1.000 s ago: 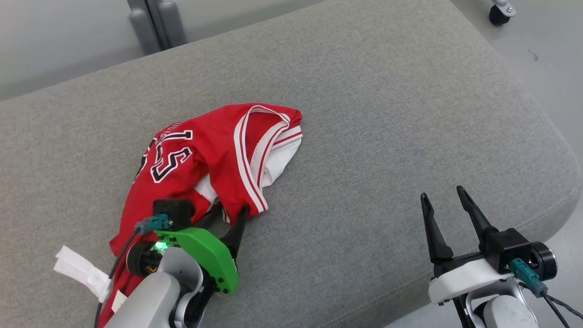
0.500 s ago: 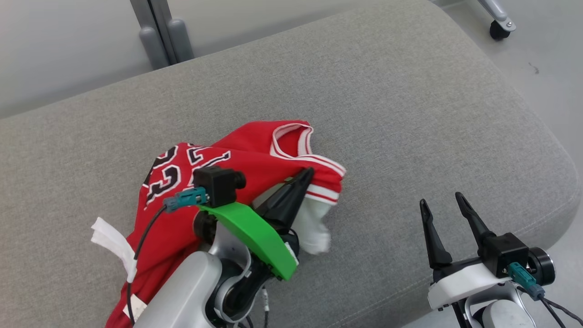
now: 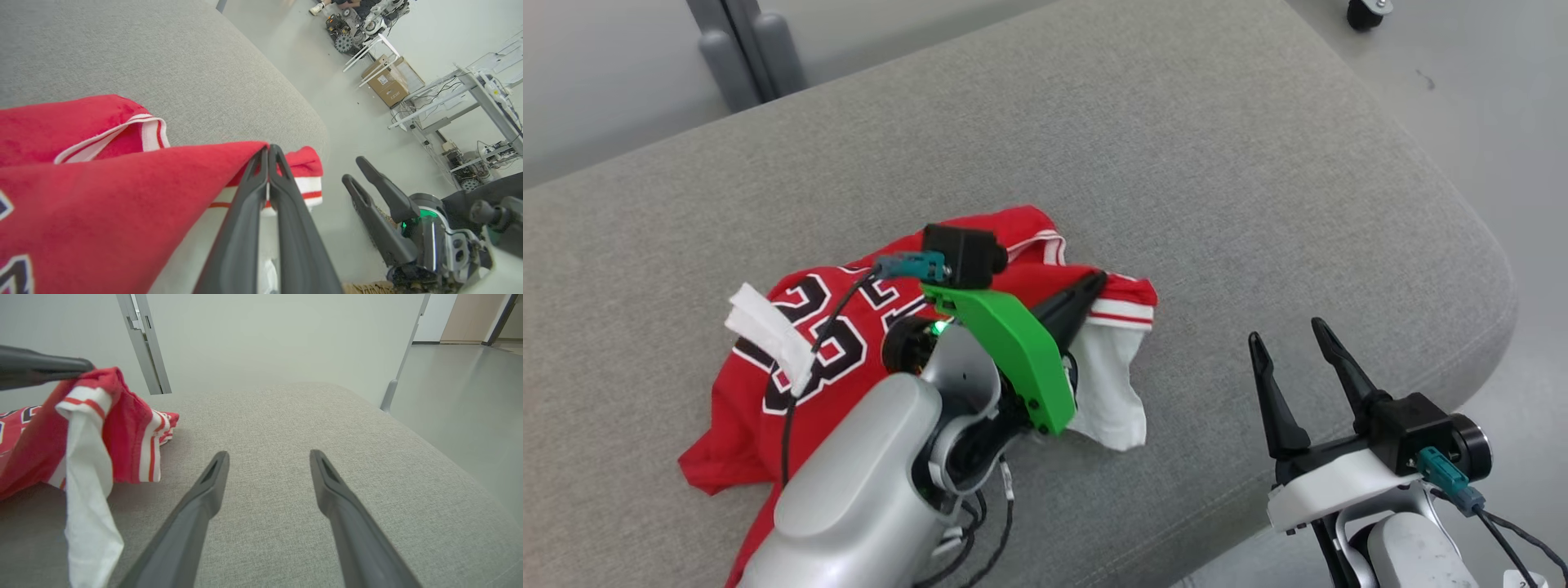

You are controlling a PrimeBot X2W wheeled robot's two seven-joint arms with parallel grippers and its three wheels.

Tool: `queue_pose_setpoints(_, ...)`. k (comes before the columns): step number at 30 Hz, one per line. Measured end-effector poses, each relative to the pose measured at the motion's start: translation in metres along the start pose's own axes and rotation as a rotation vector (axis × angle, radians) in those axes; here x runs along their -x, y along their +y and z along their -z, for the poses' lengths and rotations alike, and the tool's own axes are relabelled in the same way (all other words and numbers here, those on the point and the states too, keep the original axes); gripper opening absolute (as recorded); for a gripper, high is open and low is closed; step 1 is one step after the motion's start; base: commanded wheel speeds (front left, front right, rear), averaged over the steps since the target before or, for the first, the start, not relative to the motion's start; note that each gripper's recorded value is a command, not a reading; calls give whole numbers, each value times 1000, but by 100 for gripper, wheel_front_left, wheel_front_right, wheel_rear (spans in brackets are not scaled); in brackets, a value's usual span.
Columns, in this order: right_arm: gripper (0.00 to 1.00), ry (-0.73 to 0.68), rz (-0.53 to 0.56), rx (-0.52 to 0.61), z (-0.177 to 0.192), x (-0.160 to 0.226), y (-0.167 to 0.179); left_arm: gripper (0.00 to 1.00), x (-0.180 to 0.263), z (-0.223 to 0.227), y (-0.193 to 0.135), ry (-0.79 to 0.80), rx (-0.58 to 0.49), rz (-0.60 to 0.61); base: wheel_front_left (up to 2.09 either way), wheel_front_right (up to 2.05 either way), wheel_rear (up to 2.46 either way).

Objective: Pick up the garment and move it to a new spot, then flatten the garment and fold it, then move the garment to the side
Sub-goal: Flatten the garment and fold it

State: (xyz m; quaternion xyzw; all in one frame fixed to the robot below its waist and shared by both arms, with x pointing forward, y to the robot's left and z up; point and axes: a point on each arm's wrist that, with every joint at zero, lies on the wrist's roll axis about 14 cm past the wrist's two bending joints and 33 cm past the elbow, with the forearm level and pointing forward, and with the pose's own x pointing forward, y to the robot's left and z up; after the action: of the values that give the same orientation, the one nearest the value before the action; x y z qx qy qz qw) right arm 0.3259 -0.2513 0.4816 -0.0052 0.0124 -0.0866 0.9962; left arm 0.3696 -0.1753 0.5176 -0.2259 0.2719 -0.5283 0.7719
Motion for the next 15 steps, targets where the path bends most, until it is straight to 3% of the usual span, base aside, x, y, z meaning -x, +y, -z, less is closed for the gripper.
queue_pose_setpoints(3,100,21,19,-3,5,1,-5,0,-15,-6,20,1,-3,-46,0,0,0)
queue_pose_setpoints(6,100,49,40,-11,13,2,-10,38,-28,-21,40,-60,13,-96,0,0,0)
queue_pose_setpoints(7,100,58,46,-12,16,2,-12,97,-32,-23,46,-65,13,-110,0,0,0)
queue_pose_setpoints(11,100,84,68,-11,22,5,-17,100,-44,-24,58,-83,-35,-115,0,0,0)
queue_pose_setpoints(15,100,89,95,-4,23,7,-26,100,-45,-38,45,-146,-84,-45,0,0,0)
